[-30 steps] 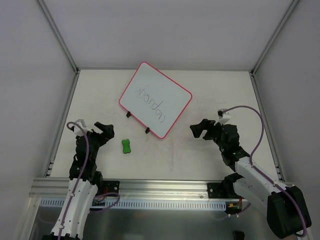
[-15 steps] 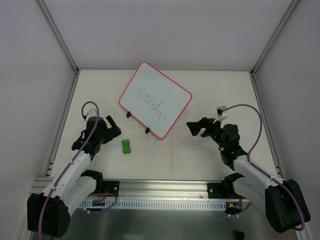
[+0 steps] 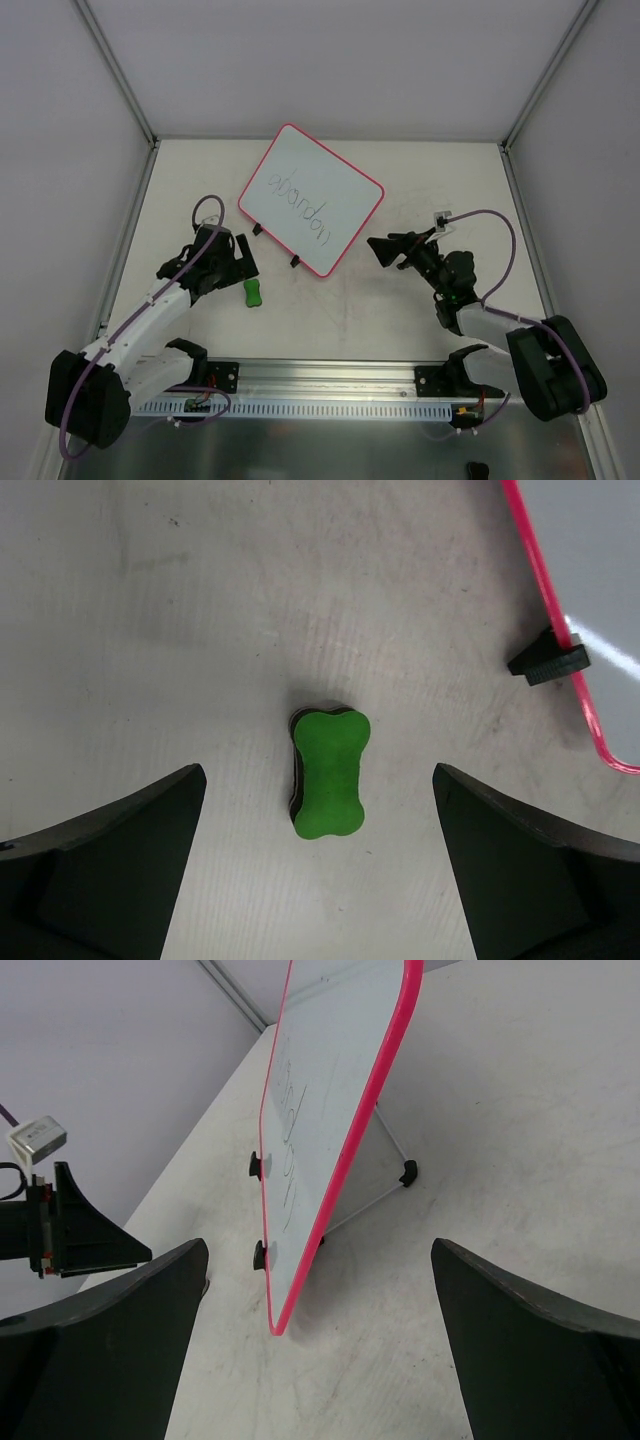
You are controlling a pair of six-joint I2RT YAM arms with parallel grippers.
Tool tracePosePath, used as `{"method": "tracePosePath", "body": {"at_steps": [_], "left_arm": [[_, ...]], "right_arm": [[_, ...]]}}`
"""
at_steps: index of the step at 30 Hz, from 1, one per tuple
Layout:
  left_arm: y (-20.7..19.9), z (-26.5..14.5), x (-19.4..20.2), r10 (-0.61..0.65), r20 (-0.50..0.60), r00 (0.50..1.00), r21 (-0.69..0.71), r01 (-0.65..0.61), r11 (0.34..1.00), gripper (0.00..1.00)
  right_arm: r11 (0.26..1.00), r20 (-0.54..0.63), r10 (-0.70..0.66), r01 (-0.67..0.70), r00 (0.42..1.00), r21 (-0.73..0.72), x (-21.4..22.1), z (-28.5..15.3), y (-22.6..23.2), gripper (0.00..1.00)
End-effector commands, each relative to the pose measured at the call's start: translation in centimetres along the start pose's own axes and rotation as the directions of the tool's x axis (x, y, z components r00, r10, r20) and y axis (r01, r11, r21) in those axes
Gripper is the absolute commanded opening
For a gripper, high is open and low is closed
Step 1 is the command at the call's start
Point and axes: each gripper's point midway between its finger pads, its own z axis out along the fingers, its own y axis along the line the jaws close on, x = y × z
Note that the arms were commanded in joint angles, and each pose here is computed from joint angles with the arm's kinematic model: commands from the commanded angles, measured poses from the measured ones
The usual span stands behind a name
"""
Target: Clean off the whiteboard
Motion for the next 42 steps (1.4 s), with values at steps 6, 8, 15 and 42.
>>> {"method": "tracePosePath", "body": {"at_steps": [6,8,15,42], "left_arm": [[0.2,0.9,1.8,0.090,-0.117,0.989,-0.064,-0.098,0.993,0.95],[0.0,0.9,1.9,0.095,-0.124,0.988,-0.060,-0.103,0.993,0.93],[-0.8,2.0,3.1,0.163,-0.184,0.969,-0.083,-0.181,0.980,0.91],[-0.7,4.4,4.8,0.160,-0.286,0.945,-0.146,-0.208,0.967,0.45]], "right_arm": [[0.989,0.143,0.073,-0.053,0.987,-0.139,-2.4,1.3,1.8,0.99],[0.989,0.141,0.074,-0.055,0.987,-0.137,-2.4,1.6,1.7,0.99],[0.989,0.154,0.044,-0.021,0.987,-0.147,-2.9,1.9,2.0,0.99],[0.983,0.169,0.009,0.023,0.986,-0.184,-3.5,1.3,3.0,0.99]]}}
